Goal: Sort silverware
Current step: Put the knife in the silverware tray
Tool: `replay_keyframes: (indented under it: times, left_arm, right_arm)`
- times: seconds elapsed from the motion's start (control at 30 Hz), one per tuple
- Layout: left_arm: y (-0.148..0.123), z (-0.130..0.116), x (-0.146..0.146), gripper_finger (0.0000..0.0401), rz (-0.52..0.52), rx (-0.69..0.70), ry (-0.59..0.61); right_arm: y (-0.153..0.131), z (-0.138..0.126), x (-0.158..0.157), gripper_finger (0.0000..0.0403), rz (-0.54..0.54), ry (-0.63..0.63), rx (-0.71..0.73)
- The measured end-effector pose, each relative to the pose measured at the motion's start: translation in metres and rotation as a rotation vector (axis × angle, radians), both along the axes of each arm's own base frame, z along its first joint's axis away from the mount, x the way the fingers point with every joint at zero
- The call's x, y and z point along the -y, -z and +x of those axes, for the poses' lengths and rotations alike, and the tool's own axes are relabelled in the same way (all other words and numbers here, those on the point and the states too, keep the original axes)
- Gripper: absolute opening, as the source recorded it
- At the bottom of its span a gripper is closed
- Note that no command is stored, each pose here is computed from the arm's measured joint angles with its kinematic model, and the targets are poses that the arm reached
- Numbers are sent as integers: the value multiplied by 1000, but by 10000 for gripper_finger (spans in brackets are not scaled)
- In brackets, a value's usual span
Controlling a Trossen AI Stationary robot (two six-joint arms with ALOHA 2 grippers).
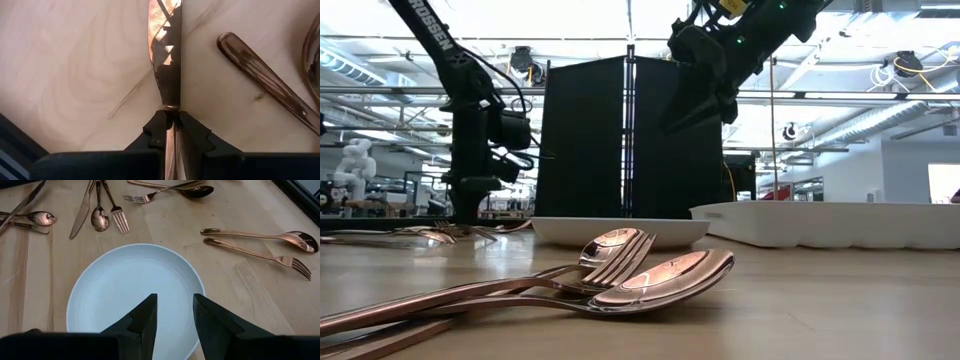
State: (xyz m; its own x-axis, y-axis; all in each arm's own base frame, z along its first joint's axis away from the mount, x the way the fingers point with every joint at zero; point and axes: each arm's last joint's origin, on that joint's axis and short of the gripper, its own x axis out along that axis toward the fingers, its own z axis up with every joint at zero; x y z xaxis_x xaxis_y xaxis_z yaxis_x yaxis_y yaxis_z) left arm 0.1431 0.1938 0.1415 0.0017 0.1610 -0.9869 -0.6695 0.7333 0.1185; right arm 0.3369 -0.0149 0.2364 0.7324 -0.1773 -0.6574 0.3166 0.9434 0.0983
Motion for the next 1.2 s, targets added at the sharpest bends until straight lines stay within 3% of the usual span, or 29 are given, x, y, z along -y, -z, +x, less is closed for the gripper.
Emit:
replay_keyframes:
  times: [0.3,0.5,0.6,0.7,0.97,1.2]
  left_arm:
    - [-18,6,-7,20,36,30,0]
    - [-41,6,0,3,28,206,31]
    - [-51,3,3,3,70,223,40]
    - [-50,-1,4,13,113,168,29]
    - [-17,-1,5,75,13,70,65]
    - [-13,2,0,122,44,67,83]
  right_arm:
    - [0,0,0,116,-16,-14,-4]
    - [0,0,3,116,-16,-5,-4]
    - [0,0,8,116,-15,10,-1]
    - [-1,0,12,116,-15,23,7]
    - [-1,0,14,116,-16,29,18]
    - [-1,0,13,116,-15,28,8]
